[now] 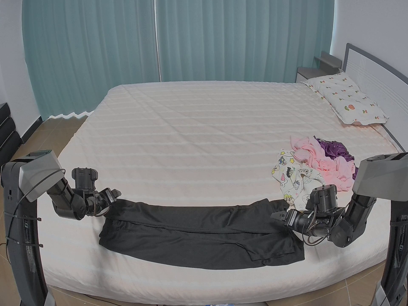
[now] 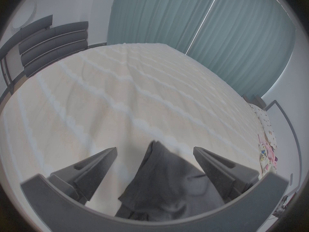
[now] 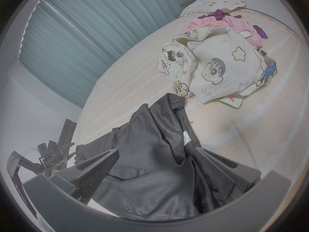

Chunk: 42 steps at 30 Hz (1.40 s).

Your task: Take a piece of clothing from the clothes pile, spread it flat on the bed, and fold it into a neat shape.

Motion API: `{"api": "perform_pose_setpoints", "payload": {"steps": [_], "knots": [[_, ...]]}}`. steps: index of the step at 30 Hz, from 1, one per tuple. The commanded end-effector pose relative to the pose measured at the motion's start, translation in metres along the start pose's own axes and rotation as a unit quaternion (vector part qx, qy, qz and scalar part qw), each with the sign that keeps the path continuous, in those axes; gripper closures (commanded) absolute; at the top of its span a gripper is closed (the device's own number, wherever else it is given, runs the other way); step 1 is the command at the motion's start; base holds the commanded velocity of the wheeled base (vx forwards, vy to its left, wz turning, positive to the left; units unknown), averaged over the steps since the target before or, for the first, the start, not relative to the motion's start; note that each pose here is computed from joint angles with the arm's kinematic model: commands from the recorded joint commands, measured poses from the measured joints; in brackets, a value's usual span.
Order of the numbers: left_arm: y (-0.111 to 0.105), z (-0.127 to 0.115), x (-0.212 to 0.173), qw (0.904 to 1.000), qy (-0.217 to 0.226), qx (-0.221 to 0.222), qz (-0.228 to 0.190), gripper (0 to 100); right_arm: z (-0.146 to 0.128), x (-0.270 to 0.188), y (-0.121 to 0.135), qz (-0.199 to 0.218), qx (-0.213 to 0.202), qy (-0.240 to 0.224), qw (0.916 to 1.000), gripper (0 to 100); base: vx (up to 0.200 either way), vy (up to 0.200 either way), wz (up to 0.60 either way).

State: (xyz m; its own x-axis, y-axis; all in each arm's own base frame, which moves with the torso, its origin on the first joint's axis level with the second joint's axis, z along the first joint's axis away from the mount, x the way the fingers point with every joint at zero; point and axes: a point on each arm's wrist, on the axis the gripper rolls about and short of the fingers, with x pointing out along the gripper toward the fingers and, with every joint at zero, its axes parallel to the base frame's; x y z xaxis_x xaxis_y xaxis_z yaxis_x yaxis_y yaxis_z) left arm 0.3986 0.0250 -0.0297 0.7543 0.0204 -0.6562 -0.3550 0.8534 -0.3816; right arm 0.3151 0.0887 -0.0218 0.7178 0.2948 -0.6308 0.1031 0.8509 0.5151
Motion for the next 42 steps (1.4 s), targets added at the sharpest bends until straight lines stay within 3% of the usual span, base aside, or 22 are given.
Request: {"api": "perform_pose_setpoints", "payload": {"steps": [1, 8, 9, 22, 37, 38, 42], "knots": [[0.002, -0.01, -0.028, 0.9994, 0.031, 0.0, -0.014, 0, -0.001, 0.001, 0.0, 0.001, -0.001, 0.001, 1.0, 0, 0.0, 0.0, 0.0], [0.008, -0.023, -0.025, 0.9986, 0.053, 0.004, -0.007, 0, -0.003, 0.006, 0.002, 0.003, -0.004, 0.005, 1.0, 0, 0.0, 0.0, 0.0], [0.008, -0.023, -0.024, 0.9986, 0.053, 0.004, -0.007, 100, -0.003, 0.006, 0.002, 0.003, -0.004, 0.005, 1.0, 0, 0.0, 0.0, 0.0], [0.02, -0.019, -0.03, 0.9987, 0.038, -0.005, 0.032, 100, -0.003, 0.005, 0.003, 0.002, -0.004, 0.003, 1.0, 0, 0.0, 0.0, 0.0], [0.03, -0.017, -0.041, 0.9981, 0.039, -0.014, 0.044, 100, -0.003, 0.005, 0.002, 0.001, -0.004, 0.003, 1.0, 0, 0.0, 0.0, 0.0], [0.03, -0.018, -0.041, 0.998, 0.041, -0.015, 0.045, 0, -0.003, 0.005, 0.002, 0.002, -0.004, 0.003, 1.0, 0, 0.0, 0.0, 0.0], [0.031, -0.02, -0.043, 0.9979, 0.044, -0.007, 0.048, 0, -0.001, 0.004, 0.003, 0.002, -0.003, -0.001, 1.0, 0, 0.0, 0.0, 0.0]]}}
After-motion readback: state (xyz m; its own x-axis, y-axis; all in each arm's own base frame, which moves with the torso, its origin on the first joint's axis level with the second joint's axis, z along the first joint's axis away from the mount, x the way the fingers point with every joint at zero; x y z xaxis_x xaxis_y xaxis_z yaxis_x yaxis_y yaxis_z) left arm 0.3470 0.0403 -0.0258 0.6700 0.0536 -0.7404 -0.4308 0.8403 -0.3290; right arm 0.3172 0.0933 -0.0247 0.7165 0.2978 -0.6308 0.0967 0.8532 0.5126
